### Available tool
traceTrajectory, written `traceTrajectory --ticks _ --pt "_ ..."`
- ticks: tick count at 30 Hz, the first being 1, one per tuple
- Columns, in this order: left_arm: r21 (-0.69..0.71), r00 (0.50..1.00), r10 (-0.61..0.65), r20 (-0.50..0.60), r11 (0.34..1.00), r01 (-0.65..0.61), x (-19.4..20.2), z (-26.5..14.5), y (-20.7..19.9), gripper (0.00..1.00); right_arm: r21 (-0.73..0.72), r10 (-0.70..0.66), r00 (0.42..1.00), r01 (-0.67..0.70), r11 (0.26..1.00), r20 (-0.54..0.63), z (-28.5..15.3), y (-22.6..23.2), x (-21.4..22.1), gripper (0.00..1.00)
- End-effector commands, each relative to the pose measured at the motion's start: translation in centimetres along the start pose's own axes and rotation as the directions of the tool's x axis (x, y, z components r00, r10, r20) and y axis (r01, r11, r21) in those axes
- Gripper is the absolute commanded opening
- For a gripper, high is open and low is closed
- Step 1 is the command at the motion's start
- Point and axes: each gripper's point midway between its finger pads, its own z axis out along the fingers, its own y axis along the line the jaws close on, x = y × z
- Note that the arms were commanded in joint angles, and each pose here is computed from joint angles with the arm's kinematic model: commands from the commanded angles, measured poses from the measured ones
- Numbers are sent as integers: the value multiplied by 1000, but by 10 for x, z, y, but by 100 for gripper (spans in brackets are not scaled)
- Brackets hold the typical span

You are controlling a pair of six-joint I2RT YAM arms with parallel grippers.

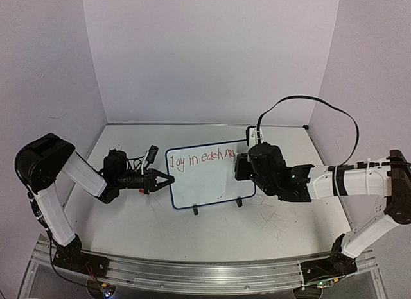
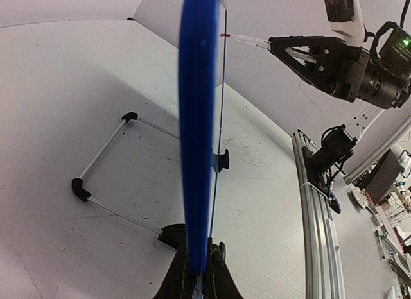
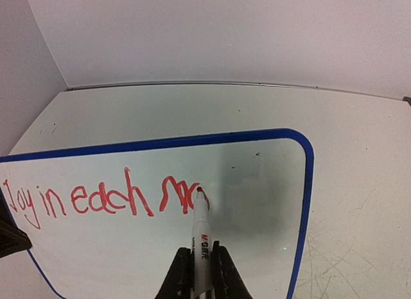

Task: Write a sentence on the whiteboard

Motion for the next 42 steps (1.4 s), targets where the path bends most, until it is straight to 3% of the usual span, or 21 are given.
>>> traceTrajectory --ticks 1,21,42 --pt "-52 1000 5 -12 999 -5 0 1 9 0 8 18 999 -19 1000 50 4 3 -20 0" --pt "-68 1000 14 -13 998 -15 -1 0 10 0 -84 46 996 -40 996 72 -36 -10 -26 0" --pt "-77 1000 17 -22 997 -18 -1 0 12 0 -123 -21 999 25 992 30 -18 11 -19 0"
